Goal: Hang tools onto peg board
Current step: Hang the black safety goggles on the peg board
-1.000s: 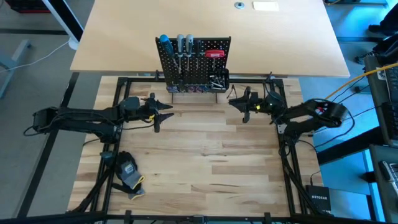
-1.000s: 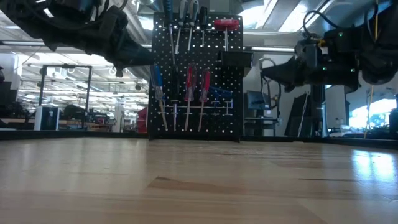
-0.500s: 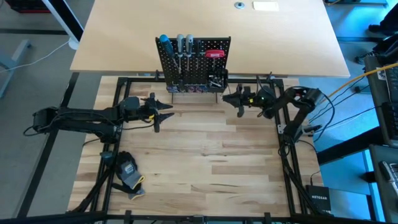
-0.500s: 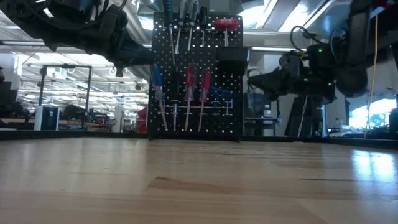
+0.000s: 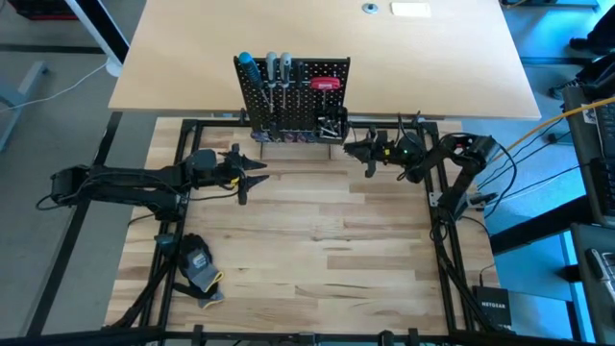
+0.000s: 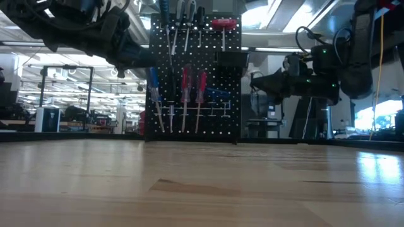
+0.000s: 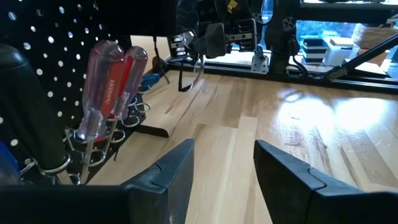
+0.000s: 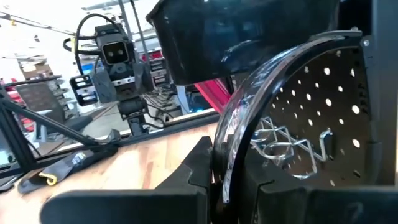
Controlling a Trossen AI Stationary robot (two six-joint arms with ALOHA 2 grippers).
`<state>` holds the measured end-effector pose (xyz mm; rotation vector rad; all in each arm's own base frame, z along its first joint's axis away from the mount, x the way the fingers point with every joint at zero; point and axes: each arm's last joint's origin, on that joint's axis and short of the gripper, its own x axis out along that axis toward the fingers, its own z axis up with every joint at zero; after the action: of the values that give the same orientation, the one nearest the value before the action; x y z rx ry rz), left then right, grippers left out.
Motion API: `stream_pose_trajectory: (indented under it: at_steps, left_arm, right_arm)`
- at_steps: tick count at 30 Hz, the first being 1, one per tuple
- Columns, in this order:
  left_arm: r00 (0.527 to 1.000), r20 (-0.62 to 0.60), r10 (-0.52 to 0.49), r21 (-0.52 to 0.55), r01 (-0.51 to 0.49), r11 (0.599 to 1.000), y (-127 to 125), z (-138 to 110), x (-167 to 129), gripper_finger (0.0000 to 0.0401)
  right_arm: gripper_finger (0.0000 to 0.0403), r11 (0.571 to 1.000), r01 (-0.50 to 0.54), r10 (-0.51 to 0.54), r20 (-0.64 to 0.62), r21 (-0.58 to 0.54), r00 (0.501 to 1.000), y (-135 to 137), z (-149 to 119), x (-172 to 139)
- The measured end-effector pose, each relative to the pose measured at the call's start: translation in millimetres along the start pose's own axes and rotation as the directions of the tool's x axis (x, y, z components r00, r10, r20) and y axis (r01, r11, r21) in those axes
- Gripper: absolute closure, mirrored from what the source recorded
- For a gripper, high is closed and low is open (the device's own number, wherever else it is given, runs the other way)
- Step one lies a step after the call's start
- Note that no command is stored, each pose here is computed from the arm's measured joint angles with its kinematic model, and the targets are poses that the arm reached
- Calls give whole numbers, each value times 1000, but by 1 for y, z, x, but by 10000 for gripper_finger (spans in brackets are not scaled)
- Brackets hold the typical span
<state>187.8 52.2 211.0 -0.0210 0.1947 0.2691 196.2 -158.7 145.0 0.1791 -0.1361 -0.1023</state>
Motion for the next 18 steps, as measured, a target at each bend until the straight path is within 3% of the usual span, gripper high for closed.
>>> stream_pose_trajectory:
  at_steps: [7,13,18]
  left_arm:
    - [1000,-10,0,-8,0,1000,0,-1,0,245]
    - [1000,-16,0,-32,0,999,0,-2,0,245]
    - [1000,-4,-5,-61,5,998,-1,0,0,245]
  right_arm:
    - [370,1000,-1,1,-17,19,1000,4,-3,-6]
    - [370,997,-14,17,-45,75,999,25,-7,-30]
    - [370,973,-198,205,-49,115,978,62,-6,-30]
